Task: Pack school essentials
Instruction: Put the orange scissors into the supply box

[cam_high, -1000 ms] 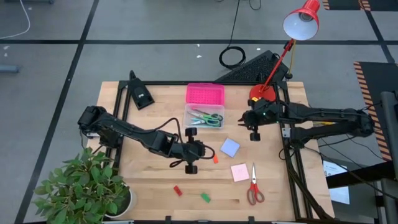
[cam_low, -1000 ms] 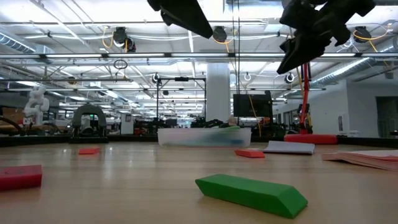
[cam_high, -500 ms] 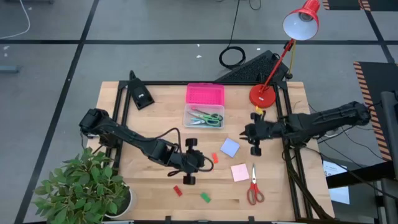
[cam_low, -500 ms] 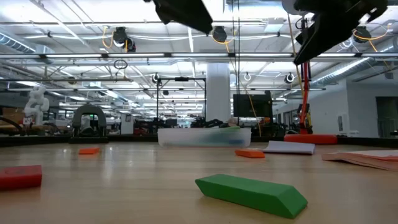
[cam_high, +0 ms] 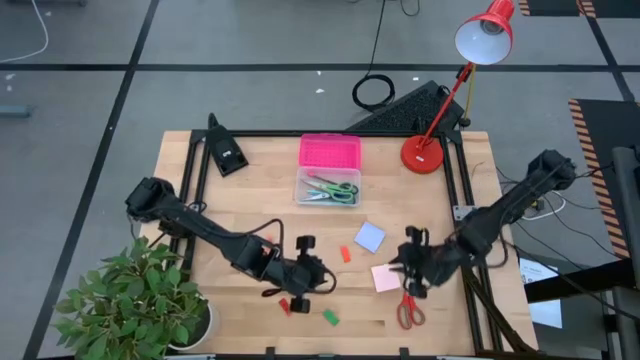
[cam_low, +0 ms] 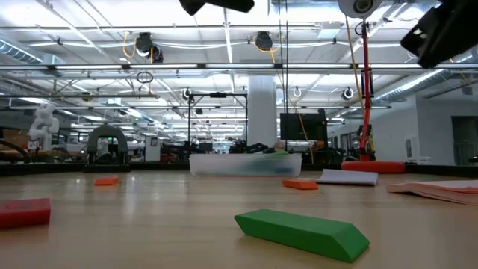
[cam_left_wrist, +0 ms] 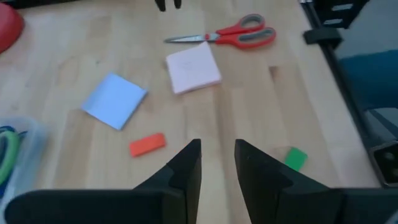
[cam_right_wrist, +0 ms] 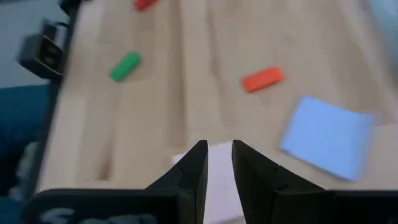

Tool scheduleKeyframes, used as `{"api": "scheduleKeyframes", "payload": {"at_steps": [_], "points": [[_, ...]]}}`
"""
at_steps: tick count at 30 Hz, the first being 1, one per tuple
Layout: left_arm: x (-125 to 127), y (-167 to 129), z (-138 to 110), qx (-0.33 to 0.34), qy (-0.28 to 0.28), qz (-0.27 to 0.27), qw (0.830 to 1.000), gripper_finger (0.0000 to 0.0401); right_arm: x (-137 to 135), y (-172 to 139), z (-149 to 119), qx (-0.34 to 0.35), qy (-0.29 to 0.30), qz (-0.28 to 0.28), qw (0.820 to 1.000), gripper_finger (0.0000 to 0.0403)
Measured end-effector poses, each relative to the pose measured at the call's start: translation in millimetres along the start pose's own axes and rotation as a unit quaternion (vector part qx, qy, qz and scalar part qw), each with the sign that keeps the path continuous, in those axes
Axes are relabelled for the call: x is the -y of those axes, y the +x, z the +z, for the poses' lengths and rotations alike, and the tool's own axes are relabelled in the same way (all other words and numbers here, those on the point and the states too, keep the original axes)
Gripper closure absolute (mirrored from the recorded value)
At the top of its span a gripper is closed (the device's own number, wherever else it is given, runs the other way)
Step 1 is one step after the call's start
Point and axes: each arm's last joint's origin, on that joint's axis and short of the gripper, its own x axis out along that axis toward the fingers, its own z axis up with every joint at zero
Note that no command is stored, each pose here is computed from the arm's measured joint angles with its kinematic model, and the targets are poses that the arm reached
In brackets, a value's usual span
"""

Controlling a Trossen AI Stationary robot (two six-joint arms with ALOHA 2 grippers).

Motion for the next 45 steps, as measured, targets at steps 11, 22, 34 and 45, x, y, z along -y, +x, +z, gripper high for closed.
{"api": "scheduleKeyframes", "payload": {"at_steps": [11, 22, 34, 45], "points": [[33.1, -12.0, -7.4, 0.007, 0.010, -0.021, 1.000, 0.0299, -59.0, 16.5, -30.8, -0.031, 0.076, 0.057, 0.995, 0.0334], [39.9, -14.5, -4.9, 0.028, 0.003, -0.029, 0.999, 0.0299, -109.0, -15.5, -21.2, -0.167, 0.092, -0.019, 0.981, 0.0334], [39.1, -14.4, -4.6, 0.029, 0.026, -0.027, 0.999, 0.0299, -115.9, -28.2, -14.5, -0.238, 0.140, -0.030, 0.961, 0.0334], [34.1, -11.5, -3.5, 0.028, 0.041, -0.020, 0.999, 0.0299, -125.2, -2.5, -28.5, -0.232, 0.124, -0.006, 0.965, 0.0325]]}}
